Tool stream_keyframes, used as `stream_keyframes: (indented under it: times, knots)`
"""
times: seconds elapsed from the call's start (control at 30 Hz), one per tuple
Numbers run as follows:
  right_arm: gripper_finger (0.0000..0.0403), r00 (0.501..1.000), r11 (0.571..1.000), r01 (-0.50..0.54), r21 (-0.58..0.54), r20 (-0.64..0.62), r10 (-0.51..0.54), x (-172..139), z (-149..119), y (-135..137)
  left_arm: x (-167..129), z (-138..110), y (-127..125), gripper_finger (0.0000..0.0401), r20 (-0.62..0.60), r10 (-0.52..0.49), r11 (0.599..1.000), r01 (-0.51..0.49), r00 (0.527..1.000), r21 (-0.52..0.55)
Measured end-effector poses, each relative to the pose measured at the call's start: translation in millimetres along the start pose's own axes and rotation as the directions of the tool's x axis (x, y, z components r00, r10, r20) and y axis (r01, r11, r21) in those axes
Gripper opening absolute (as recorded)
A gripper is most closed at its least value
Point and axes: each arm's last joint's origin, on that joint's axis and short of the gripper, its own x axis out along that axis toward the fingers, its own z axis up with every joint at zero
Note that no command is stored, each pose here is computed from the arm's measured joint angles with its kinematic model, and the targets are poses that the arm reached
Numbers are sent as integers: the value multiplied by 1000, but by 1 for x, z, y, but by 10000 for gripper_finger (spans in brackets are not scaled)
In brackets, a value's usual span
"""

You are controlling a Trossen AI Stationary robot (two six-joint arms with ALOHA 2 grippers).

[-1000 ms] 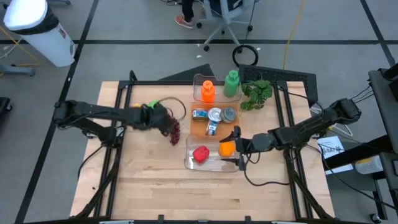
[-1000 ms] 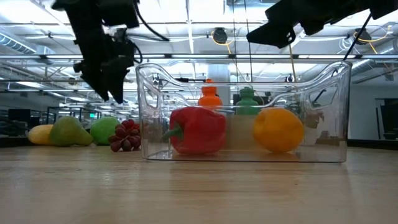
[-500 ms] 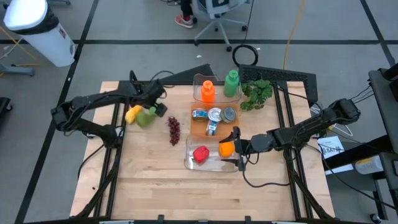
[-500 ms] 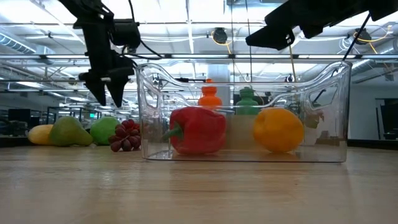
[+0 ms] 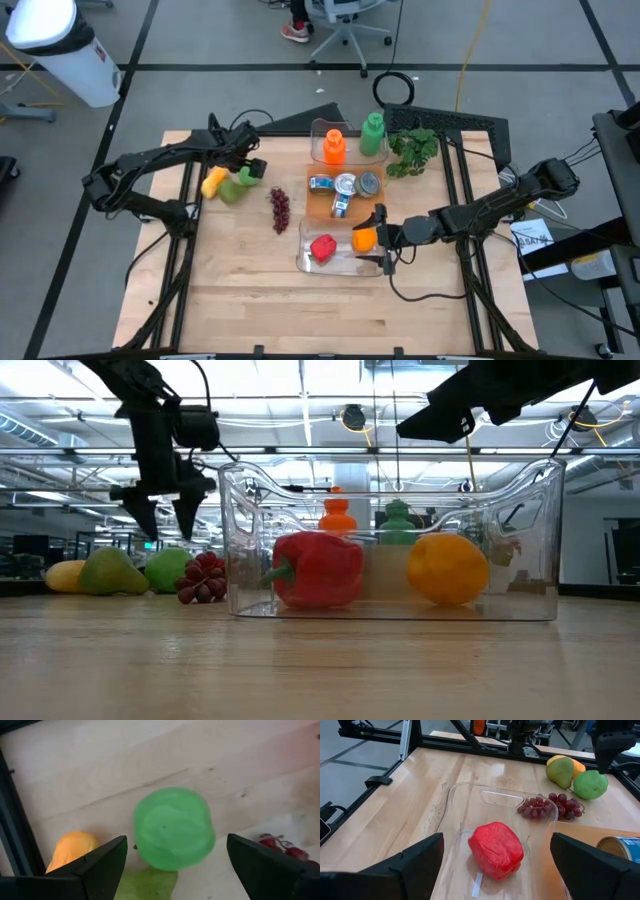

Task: Pick & Place Food Item
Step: Put the green apple into the bottom transparent bin

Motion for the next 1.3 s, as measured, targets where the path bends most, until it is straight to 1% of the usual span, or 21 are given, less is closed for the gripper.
stream_keyframes:
  times: [0.1,0.37,0.53,0.67,0.8,0.9,1.0,1.07,1.17,1.23,1.27,1.3]
  knots:
    - [345,1000,1000,0,0,0,0,0,0,0,7,-2,3,350,6,-1,1000,1,1000,-13]
    - [345,1000,1000,0,0,0,0,0,0,0,24,-8,2,349,31,-95,995,96,995,-35]
    - [345,1000,1000,0,0,0,0,0,0,0,34,-18,4,349,19,-87,996,88,996,-32]
    - [345,1000,1000,0,0,0,0,0,0,0,42,-27,4,349,15,-84,996,83,996,24]
    - [345,1000,1000,0,0,0,0,0,0,0,43,-29,5,347,18,-61,997,61,998,46]
    - [345,1000,1000,0,0,0,0,0,0,0,43,-29,5,323,21,-56,994,54,998,90]
    - [345,1000,1000,0,0,0,0,0,0,0,42,-27,3,279,29,-60,993,57,998,100]
    - [345,1000,1000,0,0,0,0,0,0,0,37,-24,-2,276,46,-101,986,93,994,135]
    - [345,1000,1000,1,0,0,-1,0,0,0,16,-17,-15,276,124,-244,954,215,962,207]
    - [345,1000,1000,0,0,0,0,0,0,0,0,-16,-24,276,152,-333,921,287,931,265]
    - [345,1000,1000,0,0,0,0,0,0,0,-9,-16,-29,276,165,-382,897,321,909,304]
    - [345,1000,1000,1,0,0,-1,0,0,0,-19,-17,-35,276,184,-445,863,365,876,350]
